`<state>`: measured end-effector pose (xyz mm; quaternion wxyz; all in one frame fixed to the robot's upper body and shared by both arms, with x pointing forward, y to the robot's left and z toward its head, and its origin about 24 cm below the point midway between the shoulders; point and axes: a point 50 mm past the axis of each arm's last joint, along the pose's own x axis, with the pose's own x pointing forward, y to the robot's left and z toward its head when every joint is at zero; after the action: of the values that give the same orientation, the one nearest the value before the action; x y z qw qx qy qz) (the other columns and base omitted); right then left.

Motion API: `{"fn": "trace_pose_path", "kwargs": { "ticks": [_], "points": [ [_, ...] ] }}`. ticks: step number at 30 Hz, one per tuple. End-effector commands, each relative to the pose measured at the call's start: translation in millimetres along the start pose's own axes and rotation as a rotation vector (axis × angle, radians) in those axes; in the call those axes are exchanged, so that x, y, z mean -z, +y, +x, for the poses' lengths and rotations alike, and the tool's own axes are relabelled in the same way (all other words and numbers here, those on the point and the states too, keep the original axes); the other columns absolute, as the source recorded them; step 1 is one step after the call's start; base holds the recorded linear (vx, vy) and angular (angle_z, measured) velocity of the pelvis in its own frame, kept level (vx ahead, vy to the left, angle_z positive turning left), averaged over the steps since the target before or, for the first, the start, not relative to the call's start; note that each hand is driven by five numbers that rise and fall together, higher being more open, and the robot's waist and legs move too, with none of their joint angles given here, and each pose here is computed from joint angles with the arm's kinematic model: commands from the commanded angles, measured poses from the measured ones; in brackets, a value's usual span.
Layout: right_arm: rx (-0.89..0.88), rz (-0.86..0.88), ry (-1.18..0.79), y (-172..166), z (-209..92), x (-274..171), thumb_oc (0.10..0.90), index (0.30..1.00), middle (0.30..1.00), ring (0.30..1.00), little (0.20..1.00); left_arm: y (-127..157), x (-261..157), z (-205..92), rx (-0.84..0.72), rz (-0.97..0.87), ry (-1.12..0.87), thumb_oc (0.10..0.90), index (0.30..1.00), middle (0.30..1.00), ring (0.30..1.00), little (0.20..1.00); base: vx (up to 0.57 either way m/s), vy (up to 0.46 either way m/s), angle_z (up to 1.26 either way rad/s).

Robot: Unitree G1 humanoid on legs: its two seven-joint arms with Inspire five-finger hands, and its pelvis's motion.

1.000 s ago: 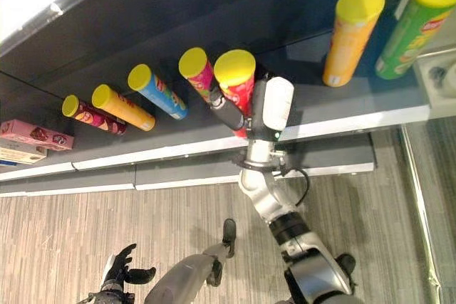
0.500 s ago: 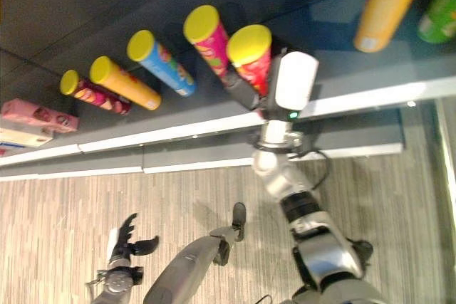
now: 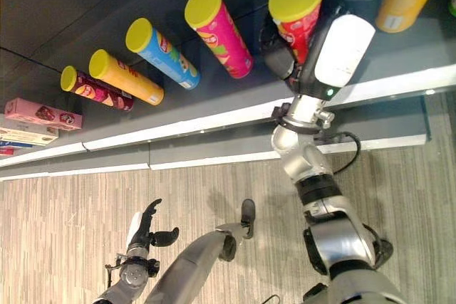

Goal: Put the goods on the table back onto the shelves and tidy them up.

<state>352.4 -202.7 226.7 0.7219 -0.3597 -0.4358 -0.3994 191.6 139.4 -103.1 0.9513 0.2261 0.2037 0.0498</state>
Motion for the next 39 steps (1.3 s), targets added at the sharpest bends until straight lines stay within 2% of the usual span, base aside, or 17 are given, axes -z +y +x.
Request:
{"fn": "trace_pose_path", "kwargs": {
  "ticks": [1, 4, 5, 6, 10, 15, 27, 39],
  "points": [
    [0.130, 0.119, -0.140, -15.1, 36.7, -25.4, 0.400, 0.300, 0.300, 0.300, 0.300, 21.2, 14.0, -6.0, -0.088, 0.055, -0.004, 0.800, 0.900, 0.900, 0.900, 0.900, 0.01, -0.031, 0.05],
    [0.101, 0.142, -0.119, -12.9, 30.4, -24.1, 0.400, 0.300, 0.300, 0.300, 0.300, 22.2, 14.8, -6.9, -0.084, 0.067, -0.011, 0.800, 0.900, 0.900, 0.900, 0.900, 0.00, -0.009, 0.01],
    [0.088, 0.150, -0.102, -11.1, 27.5, -23.1, 0.536, 0.505, 0.505, 0.505, 0.505, 22.4, 14.0, -6.7, -0.085, 0.067, -0.017, 0.800, 0.900, 0.900, 0.900, 0.900, 0.00, 0.000, 0.00],
    [0.087, 0.150, -0.101, -11.2, 27.3, -22.9, 0.800, 0.900, 0.900, 0.900, 0.900, 22.6, 14.3, -6.9, -0.085, 0.068, -0.016, 0.800, 0.900, 0.900, 0.900, 0.900, 0.00, 0.000, 0.00],
    [0.036, 0.186, -0.018, -3.7, 8.6, -17.2, 0.800, 0.900, 0.900, 0.900, 0.900, 24.6, 14.4, -6.5, -0.088, 0.083, -0.023, 0.800, 0.900, 0.900, 0.900, 0.900, 0.00, 0.000, 0.00],
    [-0.015, 0.205, -0.003, -1.7, -4.6, -16.6, 0.800, 0.900, 0.900, 0.900, 0.900, 26.6, 15.3, -6.4, -0.090, 0.118, -0.030, 0.800, 0.900, 0.900, 0.900, 0.900, 0.00, 0.000, 0.00],
    [0.045, 0.165, -0.126, -13.4, -1.2, -26.0, 0.800, 0.900, 0.900, 0.900, 0.900, 30.3, 14.9, -5.6, -0.112, 0.159, -0.051, 0.800, 0.900, 0.900, 0.900, 0.900, -0.01, -0.013, -0.01],
    [-0.008, 0.165, -0.059, -9.2, -35.6, -19.6, 0.800, 0.900, 0.900, 0.900, 0.900, 31.8, 40.6, -17.9, -0.091, 0.258, 0.038, 0.800, 0.900, 0.900, 0.900, 0.900, -0.02, -0.037, 0.02]
  ]
}}
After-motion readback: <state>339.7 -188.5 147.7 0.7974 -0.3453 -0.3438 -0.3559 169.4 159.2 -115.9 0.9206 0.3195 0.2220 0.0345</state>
